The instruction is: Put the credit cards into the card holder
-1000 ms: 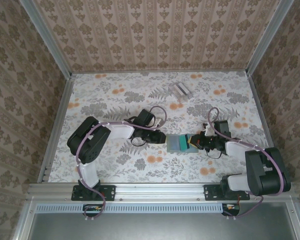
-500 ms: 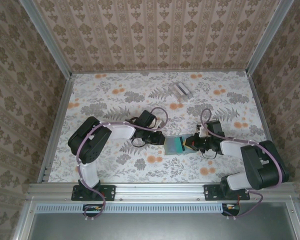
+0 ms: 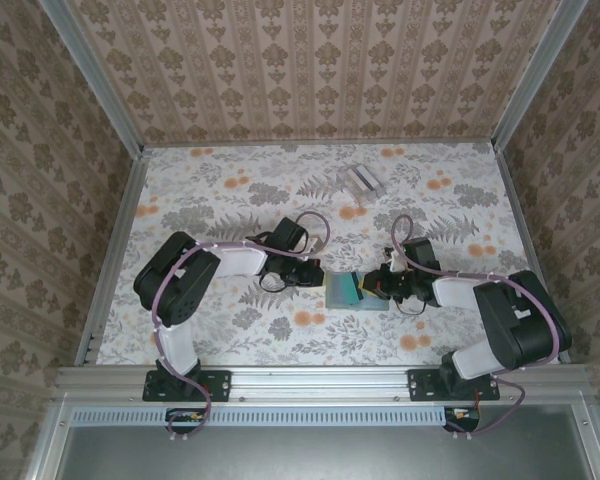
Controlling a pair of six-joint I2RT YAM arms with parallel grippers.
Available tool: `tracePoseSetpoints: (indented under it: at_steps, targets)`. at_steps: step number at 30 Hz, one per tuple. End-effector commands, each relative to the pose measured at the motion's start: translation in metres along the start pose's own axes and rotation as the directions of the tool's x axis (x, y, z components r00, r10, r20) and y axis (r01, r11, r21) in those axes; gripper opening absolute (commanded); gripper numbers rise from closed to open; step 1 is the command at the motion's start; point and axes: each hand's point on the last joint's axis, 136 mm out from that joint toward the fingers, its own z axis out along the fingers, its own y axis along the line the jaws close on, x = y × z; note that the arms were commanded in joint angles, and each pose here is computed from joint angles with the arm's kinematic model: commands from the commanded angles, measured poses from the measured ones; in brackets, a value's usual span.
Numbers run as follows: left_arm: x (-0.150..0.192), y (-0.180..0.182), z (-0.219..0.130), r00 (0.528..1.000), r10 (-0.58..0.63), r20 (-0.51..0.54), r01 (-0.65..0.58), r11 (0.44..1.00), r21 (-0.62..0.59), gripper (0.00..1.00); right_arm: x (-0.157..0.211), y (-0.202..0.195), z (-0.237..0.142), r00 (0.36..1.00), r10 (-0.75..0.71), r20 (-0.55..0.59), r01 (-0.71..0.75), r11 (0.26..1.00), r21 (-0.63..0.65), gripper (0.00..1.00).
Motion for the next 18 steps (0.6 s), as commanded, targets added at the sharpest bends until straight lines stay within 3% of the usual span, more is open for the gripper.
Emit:
tracePoseSetpoints:
  at_steps: [1, 18]
  targets:
    - [0.012, 0.042, -0.002, 0.998, -0.059, -0.034, 0.054, 0.987, -0.152, 0.0, -0.005, -0.01, -0.002, 0.999, -0.007, 0.034, 0.005, 0.998, 0.066, 0.09]
    - [0.021, 0.024, -0.005, 0.995, -0.098, -0.029, 0.097, 0.993, -0.061, 0.0, -0.011, 0.016, 0.025, 0.975, 0.046, 0.219, -0.053, 0.998, 0.029, 0.08]
